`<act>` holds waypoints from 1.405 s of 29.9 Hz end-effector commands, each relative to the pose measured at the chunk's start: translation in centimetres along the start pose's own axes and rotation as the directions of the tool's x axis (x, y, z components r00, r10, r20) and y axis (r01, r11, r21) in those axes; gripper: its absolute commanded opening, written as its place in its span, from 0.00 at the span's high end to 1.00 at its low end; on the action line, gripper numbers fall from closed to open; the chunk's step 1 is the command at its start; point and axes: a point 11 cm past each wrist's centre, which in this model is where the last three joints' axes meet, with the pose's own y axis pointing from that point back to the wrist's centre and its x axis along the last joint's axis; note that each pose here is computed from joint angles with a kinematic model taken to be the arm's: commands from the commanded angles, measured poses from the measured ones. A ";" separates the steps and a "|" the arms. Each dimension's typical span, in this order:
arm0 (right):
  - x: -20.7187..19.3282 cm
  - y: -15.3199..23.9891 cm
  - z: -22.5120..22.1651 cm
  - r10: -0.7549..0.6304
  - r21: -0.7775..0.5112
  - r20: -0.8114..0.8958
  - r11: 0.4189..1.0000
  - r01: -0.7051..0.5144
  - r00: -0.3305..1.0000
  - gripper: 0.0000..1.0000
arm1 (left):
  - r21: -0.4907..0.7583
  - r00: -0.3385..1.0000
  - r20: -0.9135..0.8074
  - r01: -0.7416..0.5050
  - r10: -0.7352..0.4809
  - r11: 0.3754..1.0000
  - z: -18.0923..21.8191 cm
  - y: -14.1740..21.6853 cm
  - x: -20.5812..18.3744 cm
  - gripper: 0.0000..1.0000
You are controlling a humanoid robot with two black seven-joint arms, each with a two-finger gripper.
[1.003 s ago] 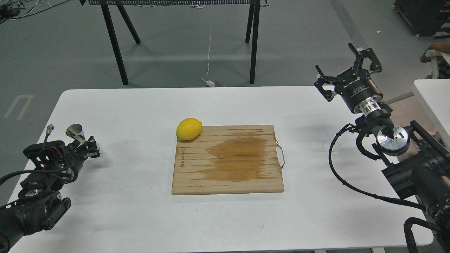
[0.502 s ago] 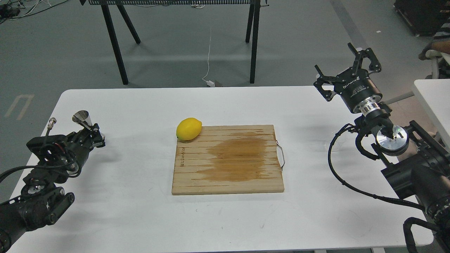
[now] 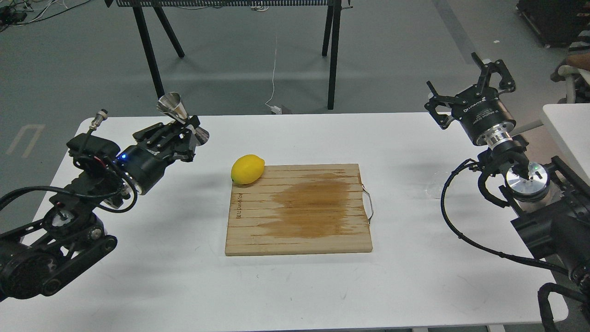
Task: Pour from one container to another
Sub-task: 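Carry the jigger with the left gripper onto the wooden board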
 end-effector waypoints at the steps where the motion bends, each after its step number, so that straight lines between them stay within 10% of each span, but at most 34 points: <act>1: 1.1 0.6 -1.3 0.028 0.042 0.013 0.999 -0.029 1.000 0.01 | -0.124 0.997 0.080 -0.009 0.019 0.992 4.6 -3.0 1.1 1.00; 17: 3.1 1.9 -3.4 0.089 0.069 -0.013 0.994 -0.088 0.996 0.01 | -0.292 0.964 0.047 0.263 -0.260 0.920 18.7 -11.4 -8.5 1.00; 25: 2.8 1.7 -3.5 0.077 0.071 -0.015 0.995 -0.076 0.997 0.01 | -0.180 0.959 0.130 0.274 -0.253 0.945 13.7 -10.7 -12.6 1.00; 42: 2.8 1.7 -3.4 0.077 0.071 -0.014 0.995 -0.076 0.997 0.01 | -0.245 0.952 0.125 0.302 -0.279 0.921 16.2 -9.0 -14.5 1.00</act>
